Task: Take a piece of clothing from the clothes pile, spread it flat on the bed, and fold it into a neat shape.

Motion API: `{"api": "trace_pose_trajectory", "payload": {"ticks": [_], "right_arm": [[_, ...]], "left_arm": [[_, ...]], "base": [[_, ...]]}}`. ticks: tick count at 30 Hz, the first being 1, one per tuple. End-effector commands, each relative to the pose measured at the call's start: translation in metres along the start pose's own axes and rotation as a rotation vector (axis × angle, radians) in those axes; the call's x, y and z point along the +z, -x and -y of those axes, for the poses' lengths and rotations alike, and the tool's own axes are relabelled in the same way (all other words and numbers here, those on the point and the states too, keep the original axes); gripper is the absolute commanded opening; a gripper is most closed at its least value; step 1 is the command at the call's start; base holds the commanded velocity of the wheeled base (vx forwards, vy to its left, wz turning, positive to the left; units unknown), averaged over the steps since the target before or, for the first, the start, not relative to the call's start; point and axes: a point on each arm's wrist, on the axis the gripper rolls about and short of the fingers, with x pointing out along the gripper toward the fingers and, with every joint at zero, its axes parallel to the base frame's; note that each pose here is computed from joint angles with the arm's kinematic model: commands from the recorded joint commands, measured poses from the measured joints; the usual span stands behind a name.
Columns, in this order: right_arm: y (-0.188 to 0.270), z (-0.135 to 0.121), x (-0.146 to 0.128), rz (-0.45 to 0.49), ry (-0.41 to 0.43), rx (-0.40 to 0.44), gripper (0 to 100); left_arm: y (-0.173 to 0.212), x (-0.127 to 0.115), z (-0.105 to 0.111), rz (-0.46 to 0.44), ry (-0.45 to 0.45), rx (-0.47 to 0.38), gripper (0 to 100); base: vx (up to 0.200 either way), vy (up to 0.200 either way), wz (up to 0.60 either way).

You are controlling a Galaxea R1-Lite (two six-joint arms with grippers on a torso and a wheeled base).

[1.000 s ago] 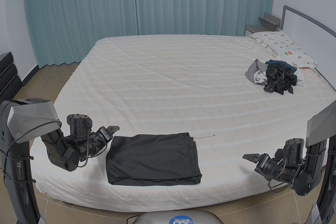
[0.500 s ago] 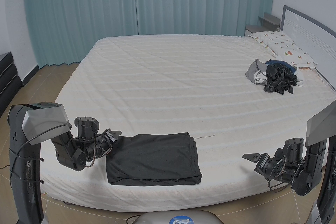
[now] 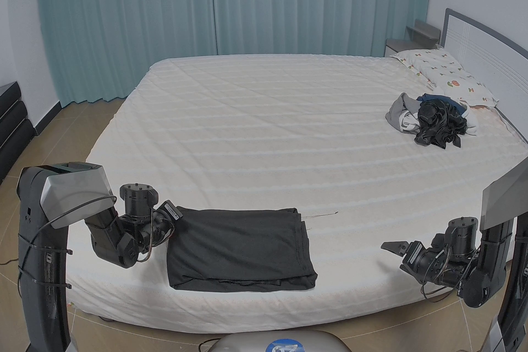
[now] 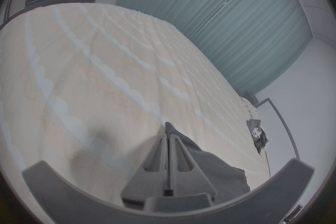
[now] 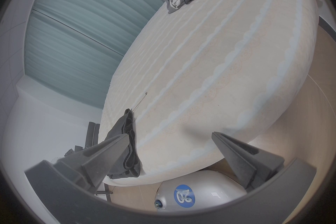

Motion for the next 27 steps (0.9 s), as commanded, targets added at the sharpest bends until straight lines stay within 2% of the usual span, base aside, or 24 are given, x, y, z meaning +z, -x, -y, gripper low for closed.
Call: {"api": "trace_pose_trajectory", "payload": {"ticks": [1,8,9,14,19,21,27], "right_arm": [[0.0,-0.001,0.001,0.007,0.002,0.009,100],[0.0,-0.001,0.001,0.008,0.002,0.01,100],[0.0,-0.001,0.001,0.008,0.002,0.01,100],[0.002,-0.002,0.002,0.015,0.002,0.014,100],[0.008,-0.005,0.008,0.052,0.0,0.024,100],[0.019,-0.013,0.02,0.123,0.003,0.057,100],[0.054,-0.029,0.042,0.27,0.029,0.147,100]], "left_arm": [[-0.001,-0.001,-0.001,0.001,0.004,0.003,0],[0.003,-0.003,-0.002,-0.012,0.01,0.01,0],[0.004,-0.003,-0.002,-0.014,0.012,0.01,100],[0.009,0.003,0.002,0.012,0.02,-0.005,100],[0.025,0.015,-0.003,0.062,0.037,-0.005,100],[0.045,0.029,-0.002,0.112,0.058,-0.038,100],[0.098,0.048,0.018,0.193,0.04,-0.121,100]], "base": [[0.0,0.0,0.0],[0.0,0.0,0.0],[0.0,0.0,0.0],[0.0,0.0,0.0],[0.0,0.0,0.0],[0.0,0.0,0.0],[0.0,0.0,0.0]]}}
